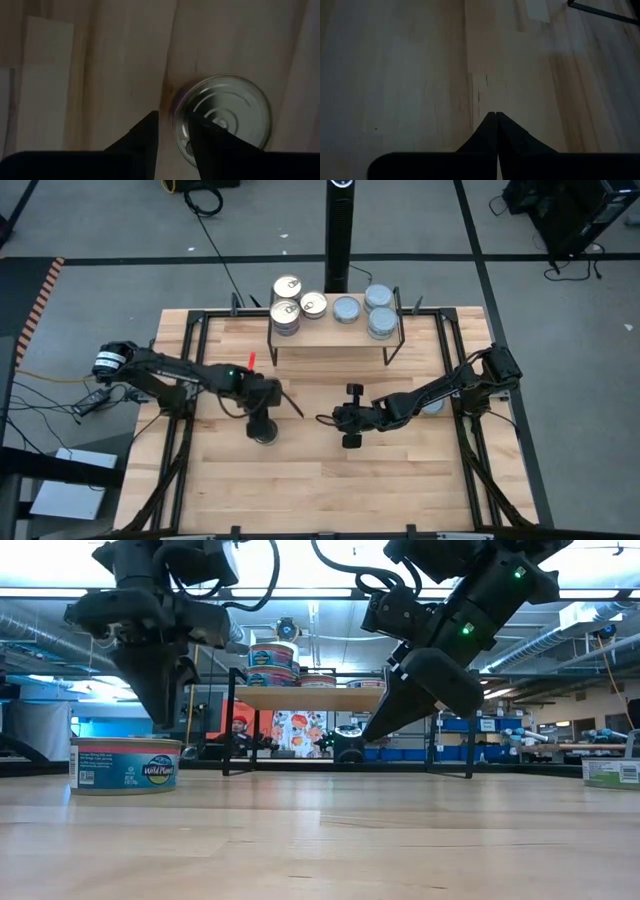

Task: Stack canned seafood by type on shelf
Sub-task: Stack the blue pink tuna can on the right blue tuna can on the shelf

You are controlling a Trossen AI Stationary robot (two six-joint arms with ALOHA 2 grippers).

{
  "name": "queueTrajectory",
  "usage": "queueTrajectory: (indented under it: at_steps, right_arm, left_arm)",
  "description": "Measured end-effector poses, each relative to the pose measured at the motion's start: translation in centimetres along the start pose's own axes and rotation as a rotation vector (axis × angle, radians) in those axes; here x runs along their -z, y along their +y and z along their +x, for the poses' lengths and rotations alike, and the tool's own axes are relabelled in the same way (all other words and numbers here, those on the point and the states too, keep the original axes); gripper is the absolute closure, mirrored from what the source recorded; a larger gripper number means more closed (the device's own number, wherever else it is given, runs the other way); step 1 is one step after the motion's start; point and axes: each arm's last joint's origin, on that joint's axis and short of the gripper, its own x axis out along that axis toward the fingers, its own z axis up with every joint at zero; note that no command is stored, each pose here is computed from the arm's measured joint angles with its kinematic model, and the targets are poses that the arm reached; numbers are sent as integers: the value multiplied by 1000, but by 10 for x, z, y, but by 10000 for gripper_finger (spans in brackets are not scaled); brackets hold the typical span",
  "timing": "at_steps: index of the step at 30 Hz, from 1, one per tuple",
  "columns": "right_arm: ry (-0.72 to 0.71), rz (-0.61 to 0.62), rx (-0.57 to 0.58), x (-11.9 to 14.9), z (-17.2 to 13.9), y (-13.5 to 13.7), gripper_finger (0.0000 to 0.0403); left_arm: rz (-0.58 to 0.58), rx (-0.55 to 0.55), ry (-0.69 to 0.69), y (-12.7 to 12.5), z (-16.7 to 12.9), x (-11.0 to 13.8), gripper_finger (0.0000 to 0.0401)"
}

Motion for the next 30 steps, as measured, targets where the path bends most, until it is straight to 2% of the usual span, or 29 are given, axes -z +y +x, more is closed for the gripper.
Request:
queueTrajectory:
  at_steps: [8,10,17,22,28,30]
  right_arm:
    - [1,3,-3,0,0,0,398]
    - [2,3,-12,0,0,0,398]
    - [1,4,-20,0,0,1,398]
    - [0,6,-18,0,0,0,398]
    - [0,6,-18,0,0,0,398]
    - [0,6,-18,0,0,0,398]
  left_arm:
    - [8,47,5,4,1,0,291]
    - [8,89,20,5,8,5,291]
    - [-29,116,27,8,24,18,299]
    - [-25,136,30,8,24,18,324]
    - [-6,144,31,7,24,18,387]
    - [-1,132,28,8,24,18,395]
